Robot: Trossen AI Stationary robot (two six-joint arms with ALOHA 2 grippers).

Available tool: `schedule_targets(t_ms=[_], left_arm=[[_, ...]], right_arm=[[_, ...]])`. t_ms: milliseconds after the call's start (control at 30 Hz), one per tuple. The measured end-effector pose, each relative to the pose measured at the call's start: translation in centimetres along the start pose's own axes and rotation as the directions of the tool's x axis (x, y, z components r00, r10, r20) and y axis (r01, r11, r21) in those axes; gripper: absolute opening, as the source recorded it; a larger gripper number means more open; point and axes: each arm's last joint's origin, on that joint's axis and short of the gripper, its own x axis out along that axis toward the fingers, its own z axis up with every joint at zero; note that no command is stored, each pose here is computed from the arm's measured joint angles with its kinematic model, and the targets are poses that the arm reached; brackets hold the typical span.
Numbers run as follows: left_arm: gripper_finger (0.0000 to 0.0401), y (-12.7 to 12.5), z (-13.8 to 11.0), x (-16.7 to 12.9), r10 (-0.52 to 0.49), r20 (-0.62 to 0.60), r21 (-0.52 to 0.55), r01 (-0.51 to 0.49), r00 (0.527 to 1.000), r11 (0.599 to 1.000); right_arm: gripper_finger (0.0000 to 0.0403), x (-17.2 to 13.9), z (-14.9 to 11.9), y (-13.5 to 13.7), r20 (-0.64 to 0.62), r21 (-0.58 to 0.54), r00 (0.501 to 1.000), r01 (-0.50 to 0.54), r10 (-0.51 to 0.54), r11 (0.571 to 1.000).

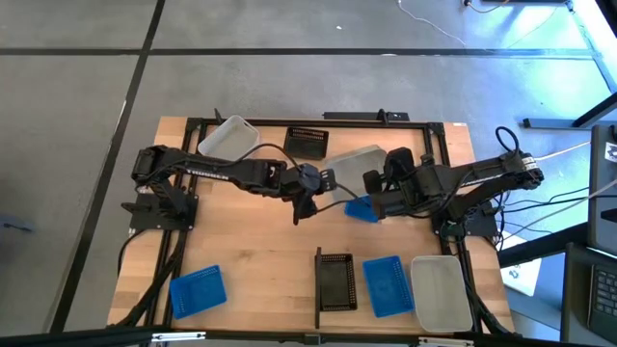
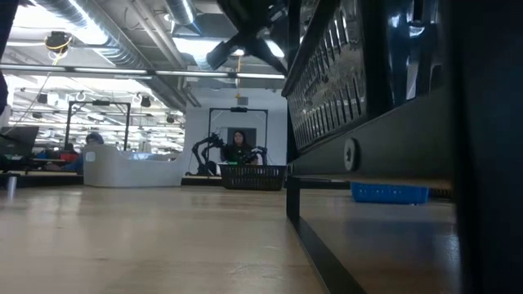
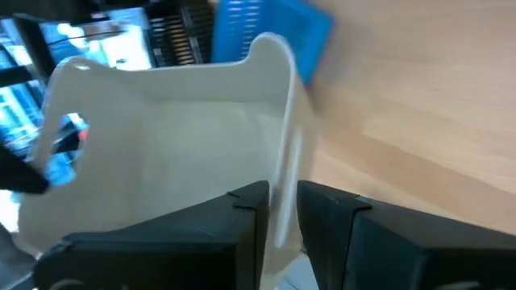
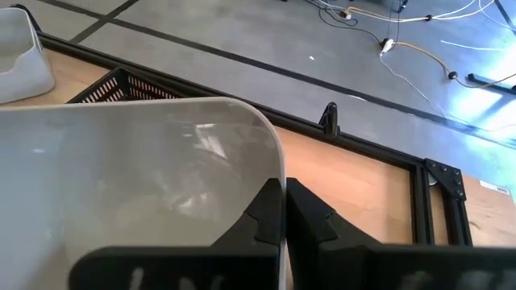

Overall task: Stack baskets on shelf by color
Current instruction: Stack the bottom gray bin on top of the gray bin on the shelf

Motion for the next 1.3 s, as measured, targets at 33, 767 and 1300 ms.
schedule_targets(t_ms=[33,767,1300], left_arm=[[0.0056,0.0,0.1,0.2,0.002,-0.001,0.001,-0.002,1.000,1.000],[0.0002,-1.0,1.1,2.8,-0.038,-0.111,0.019,0.040,0.993,0.999],[0.0000,-1.6,1.3,2.4,-0.099,-0.114,0.118,0.112,0.989,0.987]], right_arm=[[0.0000,0.0,0.0,0.0,0.000,0.001,1.000,0.000,0.000,1.000],[0.0001,0.0,0.0,0.4,-0.034,-0.013,0.999,-0.032,0.031,0.999],[0.0128,-0.8,1.0,0.4,-0.059,-0.073,0.996,-0.070,0.066,0.995]])
